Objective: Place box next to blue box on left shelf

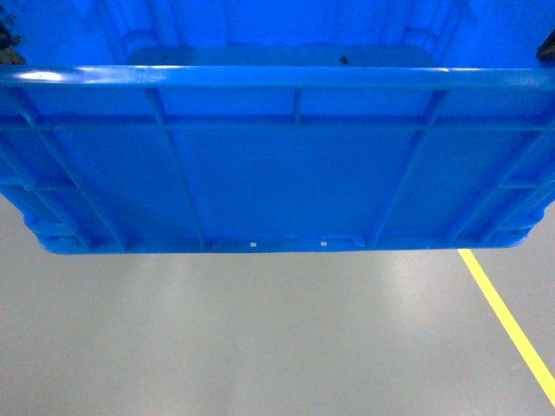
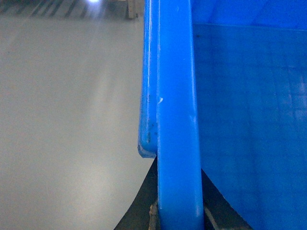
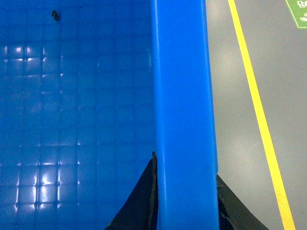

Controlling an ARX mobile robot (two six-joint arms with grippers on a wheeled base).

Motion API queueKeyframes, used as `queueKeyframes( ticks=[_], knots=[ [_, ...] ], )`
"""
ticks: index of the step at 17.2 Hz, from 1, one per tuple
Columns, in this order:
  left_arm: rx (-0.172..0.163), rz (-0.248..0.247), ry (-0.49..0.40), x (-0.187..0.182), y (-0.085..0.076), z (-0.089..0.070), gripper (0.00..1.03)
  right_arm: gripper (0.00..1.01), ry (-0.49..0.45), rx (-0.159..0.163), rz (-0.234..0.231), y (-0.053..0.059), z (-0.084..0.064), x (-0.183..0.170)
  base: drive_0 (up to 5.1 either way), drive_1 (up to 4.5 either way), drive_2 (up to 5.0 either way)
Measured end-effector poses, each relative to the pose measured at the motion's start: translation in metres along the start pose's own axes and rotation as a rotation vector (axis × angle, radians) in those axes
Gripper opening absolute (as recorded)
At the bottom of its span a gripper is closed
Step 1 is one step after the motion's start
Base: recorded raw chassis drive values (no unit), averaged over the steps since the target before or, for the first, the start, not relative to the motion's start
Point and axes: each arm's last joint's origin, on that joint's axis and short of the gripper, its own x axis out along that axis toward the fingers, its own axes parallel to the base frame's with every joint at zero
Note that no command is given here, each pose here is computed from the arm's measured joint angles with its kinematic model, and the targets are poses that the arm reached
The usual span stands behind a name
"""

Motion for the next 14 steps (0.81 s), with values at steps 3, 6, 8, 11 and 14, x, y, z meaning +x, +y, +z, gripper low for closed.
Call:
queueKeyframes(
  ticks=[3, 6, 8, 11, 14],
  knots=[
    [0.000, 0.000, 0.000, 0.0000, 0.0000, 0.0000, 0.07, 0.18, -0.001, 0.000, 0.000, 0.0000, 0.0001, 0.0000, 0.0, 4.37, -4.3],
    [0.000, 0.000, 0.000, 0.0000, 0.0000, 0.0000, 0.07, 0.18, 0.000, 0.000, 0.000, 0.0000, -0.0001, 0.0001, 0.0, 4.37, -4.3],
    [0.000, -0.001, -0.001, 0.0000, 0.0000, 0.0001, 0.07, 0.18, -0.002, 0.000, 0.000, 0.0000, 0.0001, 0.0001, 0.1, 4.39, -4.3],
    [0.000, 0.001, 0.000, 0.0002, 0.0000, -0.0001, 0.07, 0.18, 0.001, 0.000, 0.001, 0.0000, -0.0001, 0.0001, 0.1, 4.41, -4.3],
    [0.000, 0.000, 0.000, 0.0001, 0.0000, -0.0001, 0.07, 0.18, 0.002, 0.000, 0.000, 0.0000, -0.0002, 0.0001, 0.1, 4.40, -4.3]
  ],
)
